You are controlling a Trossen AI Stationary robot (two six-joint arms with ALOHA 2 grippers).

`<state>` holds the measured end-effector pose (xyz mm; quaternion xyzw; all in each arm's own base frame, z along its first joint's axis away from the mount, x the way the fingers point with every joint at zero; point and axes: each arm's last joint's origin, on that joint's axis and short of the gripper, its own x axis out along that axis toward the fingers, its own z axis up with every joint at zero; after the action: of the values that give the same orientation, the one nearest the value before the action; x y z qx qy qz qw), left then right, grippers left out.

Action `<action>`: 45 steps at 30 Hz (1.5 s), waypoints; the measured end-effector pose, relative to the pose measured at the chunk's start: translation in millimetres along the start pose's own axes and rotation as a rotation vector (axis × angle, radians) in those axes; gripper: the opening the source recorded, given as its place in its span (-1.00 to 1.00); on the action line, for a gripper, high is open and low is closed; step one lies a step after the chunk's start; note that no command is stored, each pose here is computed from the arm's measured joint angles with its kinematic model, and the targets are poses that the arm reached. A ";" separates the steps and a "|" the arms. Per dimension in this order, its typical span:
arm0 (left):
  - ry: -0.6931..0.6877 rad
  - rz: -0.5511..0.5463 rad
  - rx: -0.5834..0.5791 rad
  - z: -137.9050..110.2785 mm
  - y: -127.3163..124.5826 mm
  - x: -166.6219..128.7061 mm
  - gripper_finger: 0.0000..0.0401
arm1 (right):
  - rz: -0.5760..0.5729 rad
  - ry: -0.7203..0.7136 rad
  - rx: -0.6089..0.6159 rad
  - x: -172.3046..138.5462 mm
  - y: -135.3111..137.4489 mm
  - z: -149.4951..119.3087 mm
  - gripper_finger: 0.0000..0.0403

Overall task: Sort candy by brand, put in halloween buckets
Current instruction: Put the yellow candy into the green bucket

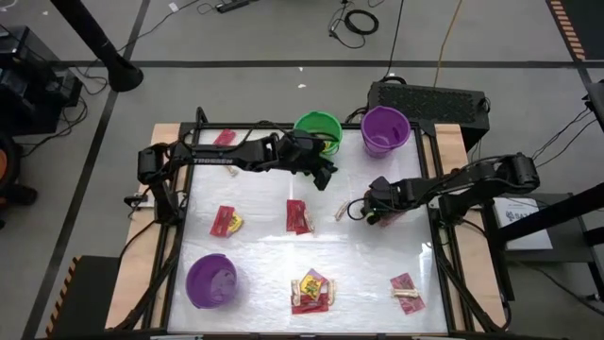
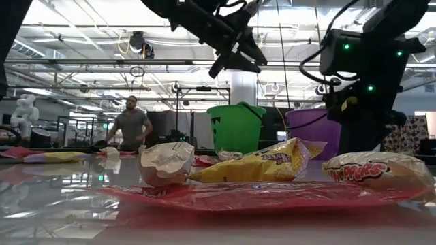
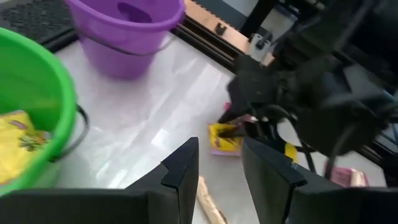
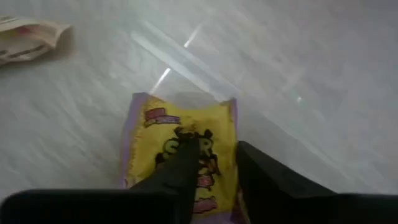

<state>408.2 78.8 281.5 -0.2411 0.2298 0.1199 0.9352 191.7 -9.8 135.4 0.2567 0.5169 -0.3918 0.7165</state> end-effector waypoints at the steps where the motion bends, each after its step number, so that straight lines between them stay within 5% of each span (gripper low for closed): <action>1: 0.003 -0.005 0.004 -1.4 -2.7 0.2 -0.36 | 0.008 -0.003 -0.009 0.8 0.1 -0.1 -0.57; 6: 0.022 -0.053 0.020 -6.2 -17.0 -3.2 -0.36 | 0.047 -0.017 -0.059 -2.8 0.4 0.8 -0.95; 13: 0.100 -0.213 0.116 -5.5 -48.0 -43.2 -0.36 | 0.193 -0.118 -0.015 -38.4 7.9 14.5 -0.99; 19: 0.074 -0.258 0.240 -12.5 -76.5 -72.8 -0.36 | 0.487 -0.312 -0.041 -77.6 31.2 20.4 -1.00; 27: 0.064 -0.264 0.256 -57.6 -72.1 -60.7 -0.36 | 0.772 -0.445 0.001 -103.0 64.2 8.4 -1.00; 30: 0.051 -0.294 0.409 -73.2 -75.6 -54.7 -0.36 | 0.818 -0.417 0.072 -103.7 71.5 3.2 -1.00; 38: -0.049 -0.295 1.082 -94.6 -100.1 -60.9 -0.36 | 0.881 -0.320 0.191 -102.6 81.6 -6.8 -1.00; 45: -0.200 -0.174 1.381 -86.5 -105.5 -60.9 -0.36 | 0.902 -0.270 0.218 -99.4 79.2 1.8 -1.00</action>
<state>358.6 -62.0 285.7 0.4027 0.1461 -0.1072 0.8972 242.4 62.6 226.6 0.4757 0.2125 -0.1235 0.8446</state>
